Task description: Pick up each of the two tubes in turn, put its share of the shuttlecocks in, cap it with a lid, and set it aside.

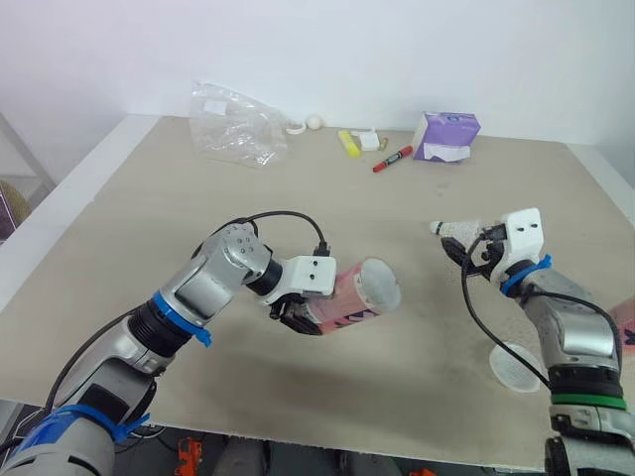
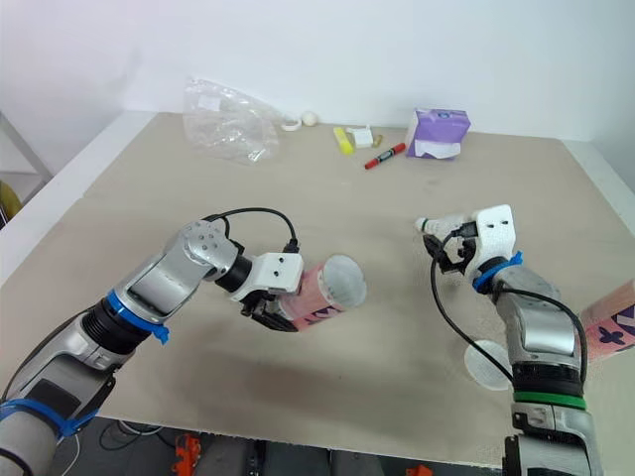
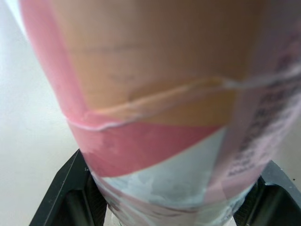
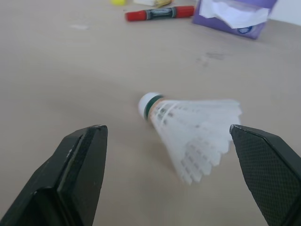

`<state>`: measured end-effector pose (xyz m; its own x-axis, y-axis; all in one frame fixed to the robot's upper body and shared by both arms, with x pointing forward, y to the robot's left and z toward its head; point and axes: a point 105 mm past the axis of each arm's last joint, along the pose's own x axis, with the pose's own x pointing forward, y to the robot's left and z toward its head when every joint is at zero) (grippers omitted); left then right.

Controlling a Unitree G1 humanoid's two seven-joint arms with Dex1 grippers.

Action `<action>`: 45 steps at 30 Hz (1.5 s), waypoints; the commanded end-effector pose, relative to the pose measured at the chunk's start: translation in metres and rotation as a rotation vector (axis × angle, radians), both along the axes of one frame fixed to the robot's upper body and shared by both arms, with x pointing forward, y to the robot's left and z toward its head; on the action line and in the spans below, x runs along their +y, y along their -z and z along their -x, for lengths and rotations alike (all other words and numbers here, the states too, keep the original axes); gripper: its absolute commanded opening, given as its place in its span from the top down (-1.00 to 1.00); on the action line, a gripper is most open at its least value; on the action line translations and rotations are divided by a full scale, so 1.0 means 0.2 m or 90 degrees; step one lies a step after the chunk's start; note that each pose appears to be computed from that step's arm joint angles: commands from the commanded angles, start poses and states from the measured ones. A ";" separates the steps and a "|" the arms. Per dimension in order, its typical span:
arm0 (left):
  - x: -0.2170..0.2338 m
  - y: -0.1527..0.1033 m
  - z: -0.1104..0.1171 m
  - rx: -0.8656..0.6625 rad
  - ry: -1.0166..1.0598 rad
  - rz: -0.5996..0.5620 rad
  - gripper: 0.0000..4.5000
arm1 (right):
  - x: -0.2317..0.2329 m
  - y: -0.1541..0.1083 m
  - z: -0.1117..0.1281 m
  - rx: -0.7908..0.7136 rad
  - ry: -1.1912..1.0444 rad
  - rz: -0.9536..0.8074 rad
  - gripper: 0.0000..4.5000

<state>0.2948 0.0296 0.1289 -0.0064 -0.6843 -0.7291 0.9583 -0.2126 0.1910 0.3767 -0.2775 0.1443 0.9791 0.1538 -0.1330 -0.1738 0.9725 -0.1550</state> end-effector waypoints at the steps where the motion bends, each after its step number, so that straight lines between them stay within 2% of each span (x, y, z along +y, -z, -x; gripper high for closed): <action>1: 0.00 0.08 0.02 0.022 -0.006 -0.024 -0.27 | 0.00 -0.07 -0.03 -0.025 0.005 -0.017 -0.98; 15: 0.00 0.08 0.02 0.020 -0.014 -0.018 -0.27 | 0.11 -0.02 -0.12 0.003 -0.014 -0.068 -0.98; 18: 0.00 0.08 0.02 0.020 -0.016 -0.018 -0.27 | 0.11 -0.03 -0.14 -0.003 -0.006 -0.074 -0.63; 20: 0.01 0.08 0.02 0.019 -0.018 -0.018 -0.27 | 0.11 -0.04 -0.14 -0.008 0.003 -0.078 -0.25; 23: 0.01 0.07 0.02 0.019 -0.020 -0.017 -0.27 | 0.09 -0.05 -0.15 -0.014 0.018 -0.083 0.46; 24: 0.01 0.07 0.02 0.019 -0.020 -0.017 -0.27 | 0.08 -0.05 -0.15 -0.013 0.019 -0.084 0.60; 26: 0.01 0.07 0.02 0.019 -0.020 -0.017 -0.27 | 0.08 -0.04 -0.15 -0.012 0.020 -0.083 0.99; 31: 0.01 0.07 0.02 0.019 -0.020 -0.017 -0.27 | 0.07 -0.03 -0.15 -0.009 0.026 -0.082 0.99; 35: 0.00 0.07 0.01 0.018 -0.017 -0.016 -0.27 | 0.09 -0.08 -0.11 -0.035 0.005 -0.055 0.99; 38: 0.00 0.07 0.01 0.018 -0.016 -0.015 -0.27 | 0.13 -0.20 -0.03 -0.085 -0.039 0.015 0.99; 42: 0.01 0.07 0.01 0.018 -0.015 -0.014 -0.27 | 0.21 -0.46 0.16 -0.181 -0.150 0.140 0.99; 45: 0.01 0.07 0.01 0.018 -0.016 -0.015 -0.27 | 0.33 -0.64 0.39 -0.228 -0.319 0.254 0.99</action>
